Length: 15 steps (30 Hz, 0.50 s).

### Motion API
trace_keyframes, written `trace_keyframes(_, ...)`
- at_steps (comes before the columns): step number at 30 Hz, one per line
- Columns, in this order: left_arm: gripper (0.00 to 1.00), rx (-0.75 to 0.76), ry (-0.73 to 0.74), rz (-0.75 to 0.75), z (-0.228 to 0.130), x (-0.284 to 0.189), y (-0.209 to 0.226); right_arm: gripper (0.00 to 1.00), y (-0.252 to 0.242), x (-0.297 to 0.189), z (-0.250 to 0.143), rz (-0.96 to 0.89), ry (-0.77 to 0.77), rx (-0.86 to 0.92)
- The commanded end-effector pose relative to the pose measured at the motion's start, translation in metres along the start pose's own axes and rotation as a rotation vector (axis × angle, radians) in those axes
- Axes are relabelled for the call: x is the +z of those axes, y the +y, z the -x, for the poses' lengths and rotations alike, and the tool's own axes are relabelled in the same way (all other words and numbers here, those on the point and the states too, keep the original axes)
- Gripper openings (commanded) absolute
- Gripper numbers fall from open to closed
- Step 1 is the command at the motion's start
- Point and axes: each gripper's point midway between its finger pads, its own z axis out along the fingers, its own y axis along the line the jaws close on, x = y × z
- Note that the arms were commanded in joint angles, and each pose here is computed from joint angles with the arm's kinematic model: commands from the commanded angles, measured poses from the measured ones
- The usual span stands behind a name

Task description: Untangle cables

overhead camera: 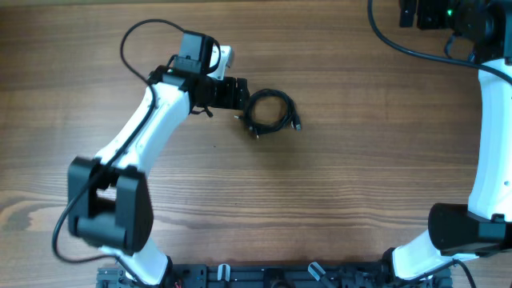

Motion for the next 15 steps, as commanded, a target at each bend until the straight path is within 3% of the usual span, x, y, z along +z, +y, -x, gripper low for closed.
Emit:
trace_keyframes(1, 0.87, 0.037, -0.013, -0.054, 0.018, 0.005, -0.009, 1.00, 0.012, 0.007, 0.001, 0.069, 0.007, -0.032)
trace_keyframes(9, 0.88, 0.047, -0.018, -0.055, 0.026, 0.011, -0.009, 1.00, 0.019, 0.016, -0.004, 0.113, 0.029, -0.043)
trace_keyframes(15, 0.88, 0.034, 0.010, -0.048, 0.020, 0.025, -0.004, 1.00, 0.023, 0.048, -0.023, 0.137, 0.119, 0.008)
